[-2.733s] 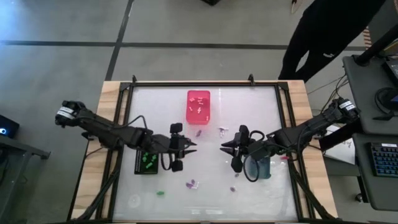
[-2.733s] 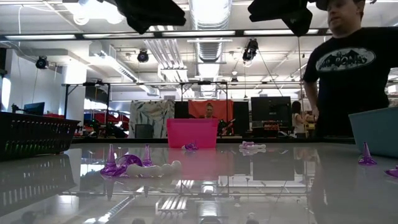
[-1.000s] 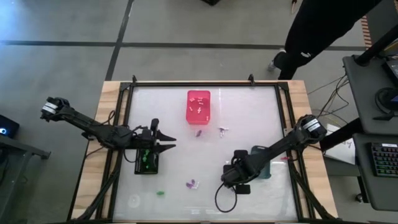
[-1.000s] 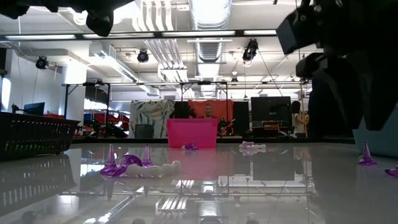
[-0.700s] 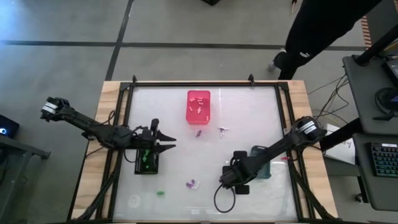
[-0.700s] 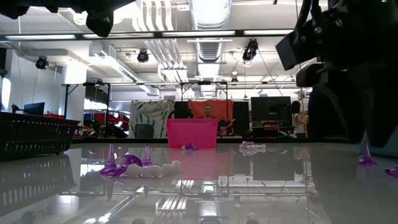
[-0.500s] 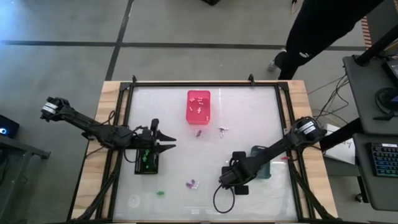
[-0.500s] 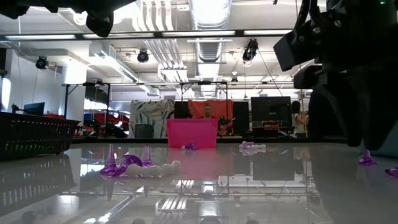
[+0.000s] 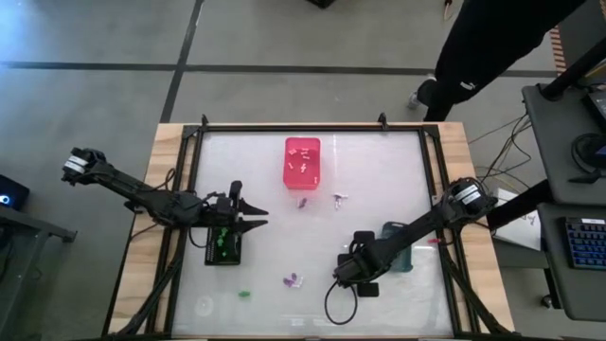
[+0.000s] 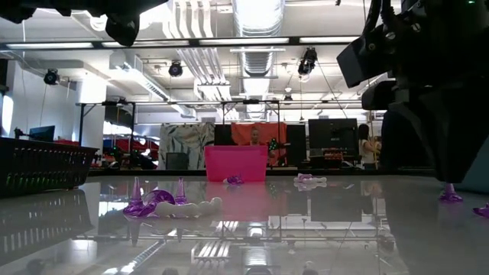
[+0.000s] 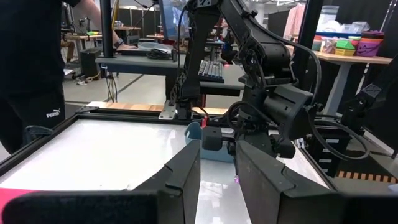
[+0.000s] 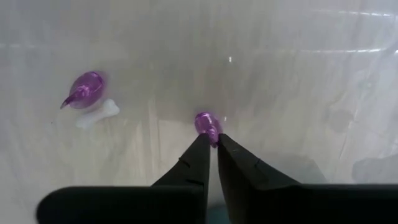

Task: Sort Halloween decoration
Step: Put the witch hat toy into the blue bin

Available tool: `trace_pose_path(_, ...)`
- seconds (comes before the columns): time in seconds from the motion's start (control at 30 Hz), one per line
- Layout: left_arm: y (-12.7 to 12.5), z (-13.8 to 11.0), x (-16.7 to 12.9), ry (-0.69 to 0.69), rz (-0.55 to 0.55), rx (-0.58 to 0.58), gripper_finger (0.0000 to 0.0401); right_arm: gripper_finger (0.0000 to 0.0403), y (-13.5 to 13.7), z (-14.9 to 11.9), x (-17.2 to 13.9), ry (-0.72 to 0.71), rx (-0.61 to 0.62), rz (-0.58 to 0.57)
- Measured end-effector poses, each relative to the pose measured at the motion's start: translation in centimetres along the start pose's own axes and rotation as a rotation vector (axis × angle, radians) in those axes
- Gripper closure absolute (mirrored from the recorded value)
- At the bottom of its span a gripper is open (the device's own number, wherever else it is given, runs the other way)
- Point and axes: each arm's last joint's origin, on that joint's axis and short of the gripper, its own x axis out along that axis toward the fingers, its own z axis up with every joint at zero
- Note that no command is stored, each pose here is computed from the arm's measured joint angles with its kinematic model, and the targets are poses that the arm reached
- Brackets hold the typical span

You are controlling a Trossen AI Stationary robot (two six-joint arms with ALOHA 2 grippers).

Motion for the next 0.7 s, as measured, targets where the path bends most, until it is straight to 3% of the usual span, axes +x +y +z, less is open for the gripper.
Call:
trace_pose_path(0.33, 0.0, 0.0, 0.0, 0.0, 0.0, 0.0, 0.0314, 0.0394, 0.0, 0.0, -0.5, -0.01, 0.001, 0.009)
trace_pose_path(0.7, 0.0, 0.0, 0.0, -0.001, 0.0, 0.0, 0.0314, 0.0394, 0.6, 1.2, -3.2, -0.079, 0.002, 0.037)
